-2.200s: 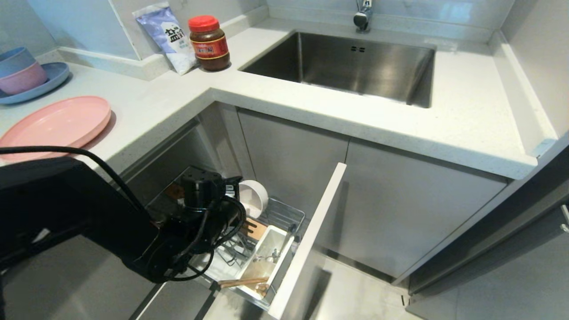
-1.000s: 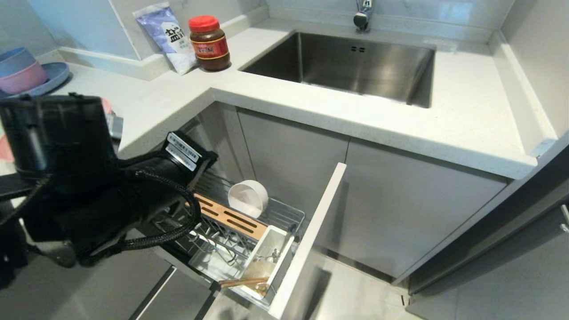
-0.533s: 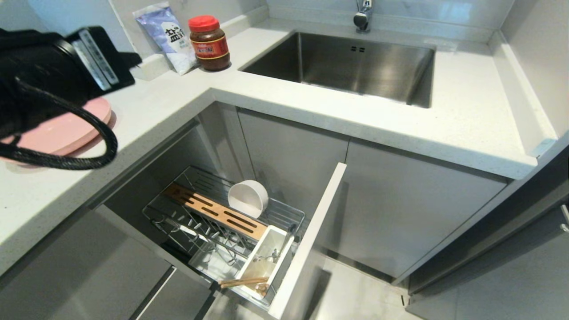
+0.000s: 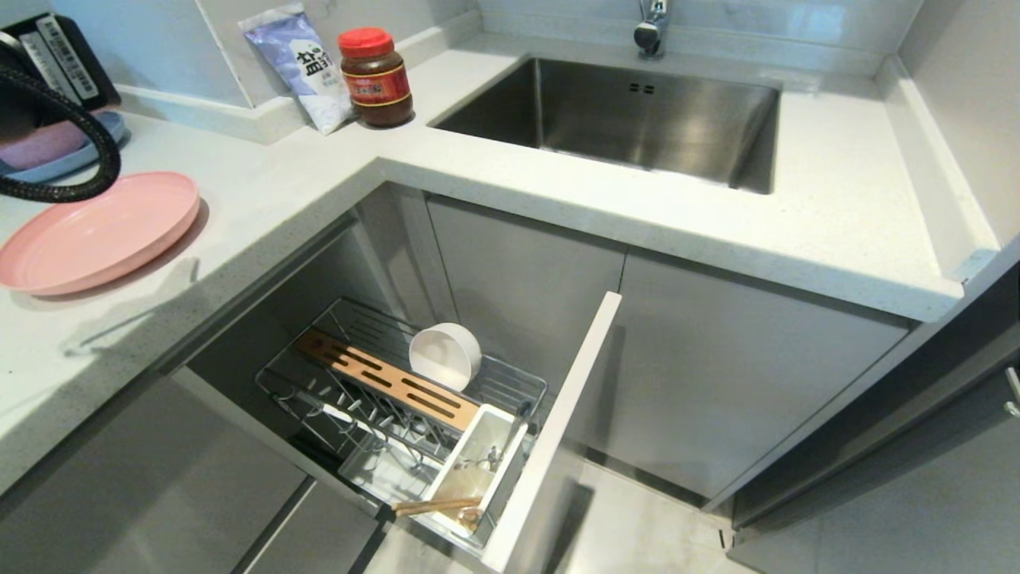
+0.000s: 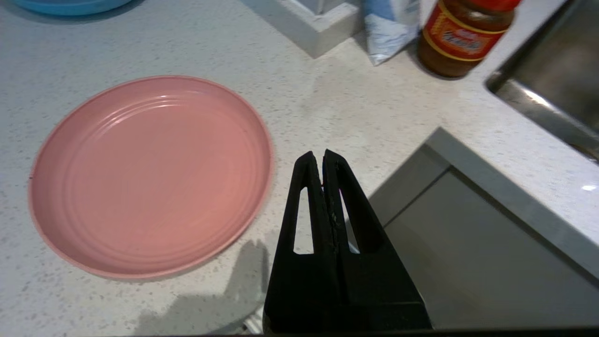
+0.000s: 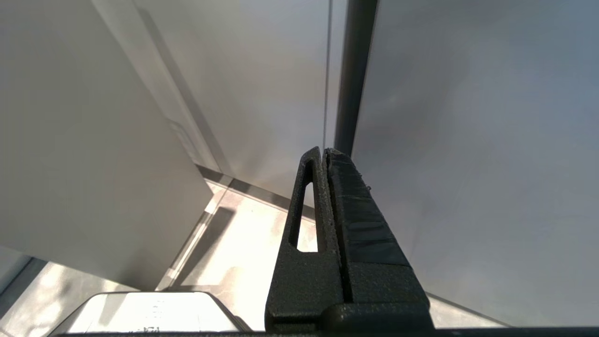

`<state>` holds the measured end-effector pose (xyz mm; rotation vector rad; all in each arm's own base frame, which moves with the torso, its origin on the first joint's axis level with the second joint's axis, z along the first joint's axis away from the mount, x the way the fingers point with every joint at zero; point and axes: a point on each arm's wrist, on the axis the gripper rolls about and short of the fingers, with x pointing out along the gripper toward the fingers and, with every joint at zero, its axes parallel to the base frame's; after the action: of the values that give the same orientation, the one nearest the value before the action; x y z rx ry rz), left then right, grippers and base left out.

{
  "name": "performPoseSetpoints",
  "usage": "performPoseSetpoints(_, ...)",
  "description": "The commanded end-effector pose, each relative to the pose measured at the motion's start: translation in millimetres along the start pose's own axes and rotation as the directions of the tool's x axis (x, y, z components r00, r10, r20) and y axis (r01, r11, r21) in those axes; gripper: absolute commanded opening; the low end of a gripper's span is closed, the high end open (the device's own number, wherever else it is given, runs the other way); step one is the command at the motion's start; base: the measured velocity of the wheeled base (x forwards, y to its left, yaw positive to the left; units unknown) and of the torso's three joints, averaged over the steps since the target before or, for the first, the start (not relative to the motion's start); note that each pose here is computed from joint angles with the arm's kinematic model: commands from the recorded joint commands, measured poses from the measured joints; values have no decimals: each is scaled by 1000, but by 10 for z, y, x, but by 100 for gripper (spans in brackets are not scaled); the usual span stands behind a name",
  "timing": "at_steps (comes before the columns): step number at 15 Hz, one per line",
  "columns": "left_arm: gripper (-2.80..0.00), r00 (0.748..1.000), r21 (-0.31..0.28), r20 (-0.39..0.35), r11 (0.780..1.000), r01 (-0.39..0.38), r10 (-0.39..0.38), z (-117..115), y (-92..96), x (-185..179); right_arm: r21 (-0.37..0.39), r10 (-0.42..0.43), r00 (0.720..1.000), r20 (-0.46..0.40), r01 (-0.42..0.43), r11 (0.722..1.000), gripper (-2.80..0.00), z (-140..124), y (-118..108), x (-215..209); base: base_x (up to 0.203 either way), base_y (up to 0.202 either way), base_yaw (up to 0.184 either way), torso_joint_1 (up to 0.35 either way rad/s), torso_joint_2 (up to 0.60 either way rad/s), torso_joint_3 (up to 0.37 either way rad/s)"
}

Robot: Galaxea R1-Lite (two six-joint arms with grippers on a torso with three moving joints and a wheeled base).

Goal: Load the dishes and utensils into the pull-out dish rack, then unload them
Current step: Pick up the plate and place it in the cupboard

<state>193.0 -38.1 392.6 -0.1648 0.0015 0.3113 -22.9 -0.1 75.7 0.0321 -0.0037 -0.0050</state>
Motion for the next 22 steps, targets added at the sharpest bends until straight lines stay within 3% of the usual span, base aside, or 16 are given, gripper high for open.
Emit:
performPoseSetpoints(1,-280,995,36,-53,996,-83,84,-64,4,288,0,-1,1000,2,1,1000,-280,-1,0,-2,0,0,0,0,0,0)
performPoseSetpoints(4,-280,980,88,-139,987,-131,142,-142,37,455,0,-1,1000,2,1,1000,-280,-2,0,-1,0,0,0,0,0,0)
performPoseSetpoints(7,-280,970,105,-152,979,-174,189,-181,80,600,0,-1,1000,2,1,1000,-280,-4,0,-1,0,0,0,0,0,0)
performPoseSetpoints(8,0,965,116,-167,976,-186,203,-226,73,699,0,-1,1000,1,1,1000,-280,-3,0,-1,0,0,0,0,0,0)
performPoseSetpoints(17,0,942,133,-216,964,-232,256,-449,-2,1296,0,-1,1000,3,1,1000,-280,0,0,-2,0,0,0,0,0,0)
performPoseSetpoints(22,0,933,134,-227,958,-255,280,-505,81,1544,0,-1,1000,1,1,1000,-280,-4,0,-1,0,0,0,0,0,0)
